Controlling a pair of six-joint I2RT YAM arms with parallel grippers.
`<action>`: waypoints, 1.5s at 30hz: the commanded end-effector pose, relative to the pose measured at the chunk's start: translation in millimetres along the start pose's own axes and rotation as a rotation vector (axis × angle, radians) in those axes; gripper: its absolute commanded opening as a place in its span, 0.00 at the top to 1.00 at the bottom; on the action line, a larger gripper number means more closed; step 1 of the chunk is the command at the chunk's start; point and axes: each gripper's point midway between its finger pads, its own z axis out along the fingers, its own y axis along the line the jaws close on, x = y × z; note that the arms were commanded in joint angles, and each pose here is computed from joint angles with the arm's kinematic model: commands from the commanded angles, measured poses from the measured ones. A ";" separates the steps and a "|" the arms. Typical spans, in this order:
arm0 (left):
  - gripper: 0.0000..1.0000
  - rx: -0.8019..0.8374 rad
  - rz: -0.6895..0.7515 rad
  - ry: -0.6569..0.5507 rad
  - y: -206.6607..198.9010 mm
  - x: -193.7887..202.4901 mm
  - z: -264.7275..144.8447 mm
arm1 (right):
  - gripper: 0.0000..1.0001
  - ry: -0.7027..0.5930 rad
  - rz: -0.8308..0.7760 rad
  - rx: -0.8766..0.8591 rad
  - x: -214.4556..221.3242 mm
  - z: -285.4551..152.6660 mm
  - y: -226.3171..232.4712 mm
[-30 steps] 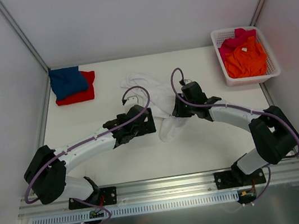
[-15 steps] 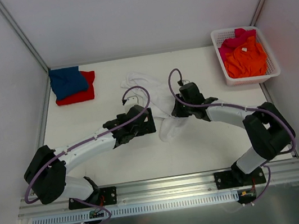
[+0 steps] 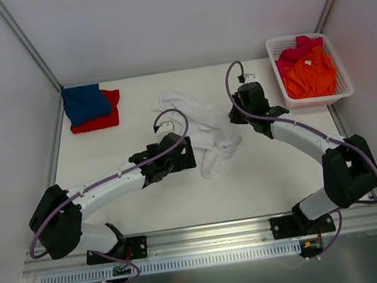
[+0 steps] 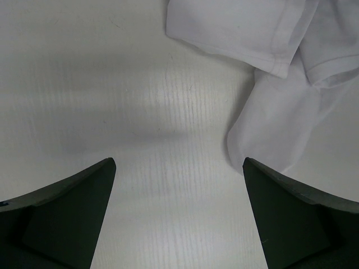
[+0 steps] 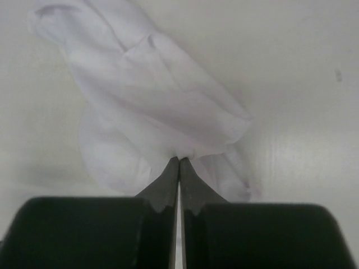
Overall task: Fold and stack the t-shirts
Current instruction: Flatten the tshirt out
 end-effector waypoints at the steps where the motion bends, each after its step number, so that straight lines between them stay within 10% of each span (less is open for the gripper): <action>1: 0.01 0.006 0.009 -0.023 1.5 -4.3 -7.6 | 1.00 -0.122 -0.012 0.095 -51.1 -19.6 -25.4; 33: 0.01 0.002 0.012 -0.017 3.8 -1.6 -7.5 | 1.00 -0.272 0.213 0.561 -145.0 -56.9 -202.6; 38: 0.01 0.006 0.017 -0.014 2.4 -1.6 -7.1 | 0.69 -0.218 0.228 0.564 -132.2 -52.8 -203.0; 45: 0.01 -0.019 0.029 -0.006 -1.6 -3.1 3.8 | 0.63 -0.245 0.221 0.538 -114.9 -77.4 -189.1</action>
